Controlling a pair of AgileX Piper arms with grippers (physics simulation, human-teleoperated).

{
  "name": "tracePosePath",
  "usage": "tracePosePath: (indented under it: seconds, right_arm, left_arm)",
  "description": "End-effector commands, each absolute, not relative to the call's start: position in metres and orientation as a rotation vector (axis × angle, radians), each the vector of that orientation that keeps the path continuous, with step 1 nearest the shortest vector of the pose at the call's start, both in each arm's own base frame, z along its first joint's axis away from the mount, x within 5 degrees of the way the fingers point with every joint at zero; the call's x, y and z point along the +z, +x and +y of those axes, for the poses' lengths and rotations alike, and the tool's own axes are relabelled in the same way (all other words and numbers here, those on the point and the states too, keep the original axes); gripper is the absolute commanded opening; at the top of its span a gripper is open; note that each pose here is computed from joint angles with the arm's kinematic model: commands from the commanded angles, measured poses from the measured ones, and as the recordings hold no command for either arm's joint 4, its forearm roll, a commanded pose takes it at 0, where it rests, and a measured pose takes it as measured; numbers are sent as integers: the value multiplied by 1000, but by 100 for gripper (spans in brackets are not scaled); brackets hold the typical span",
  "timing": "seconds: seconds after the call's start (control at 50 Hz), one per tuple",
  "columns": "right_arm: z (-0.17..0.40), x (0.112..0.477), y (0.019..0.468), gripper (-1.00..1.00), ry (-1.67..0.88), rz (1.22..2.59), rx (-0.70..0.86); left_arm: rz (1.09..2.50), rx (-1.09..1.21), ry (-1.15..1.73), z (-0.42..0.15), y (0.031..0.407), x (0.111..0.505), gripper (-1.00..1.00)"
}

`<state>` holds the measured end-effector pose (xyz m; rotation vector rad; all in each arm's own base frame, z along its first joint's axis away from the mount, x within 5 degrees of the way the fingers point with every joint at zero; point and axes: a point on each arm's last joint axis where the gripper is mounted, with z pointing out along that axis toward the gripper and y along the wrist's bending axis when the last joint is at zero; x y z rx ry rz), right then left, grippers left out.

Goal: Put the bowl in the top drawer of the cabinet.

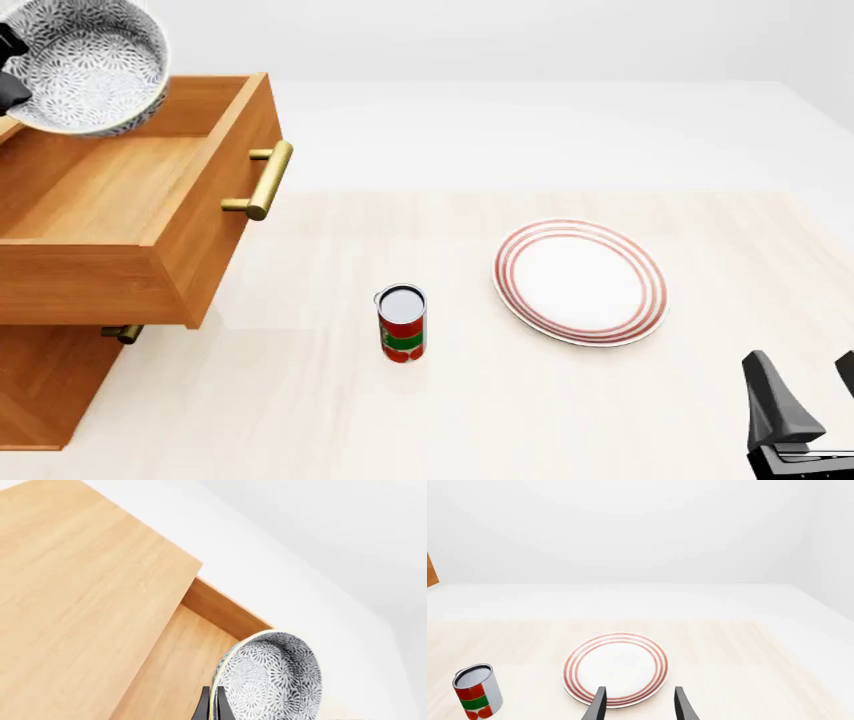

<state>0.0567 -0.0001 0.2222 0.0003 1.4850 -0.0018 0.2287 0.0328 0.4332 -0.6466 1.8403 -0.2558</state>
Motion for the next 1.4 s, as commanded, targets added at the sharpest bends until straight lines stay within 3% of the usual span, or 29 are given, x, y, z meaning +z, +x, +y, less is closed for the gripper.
tracePosePath:
  seconds: [0.02,1.4]
  right_arm:
    - [0,222,57,100,0,1485,-2]
    - [0,222,57,100,0,1485,-2]
  left_arm:
    - [1858,-246,-636,34,234,432,-100]
    - [1958,-189,-627,41,260,415,-100]
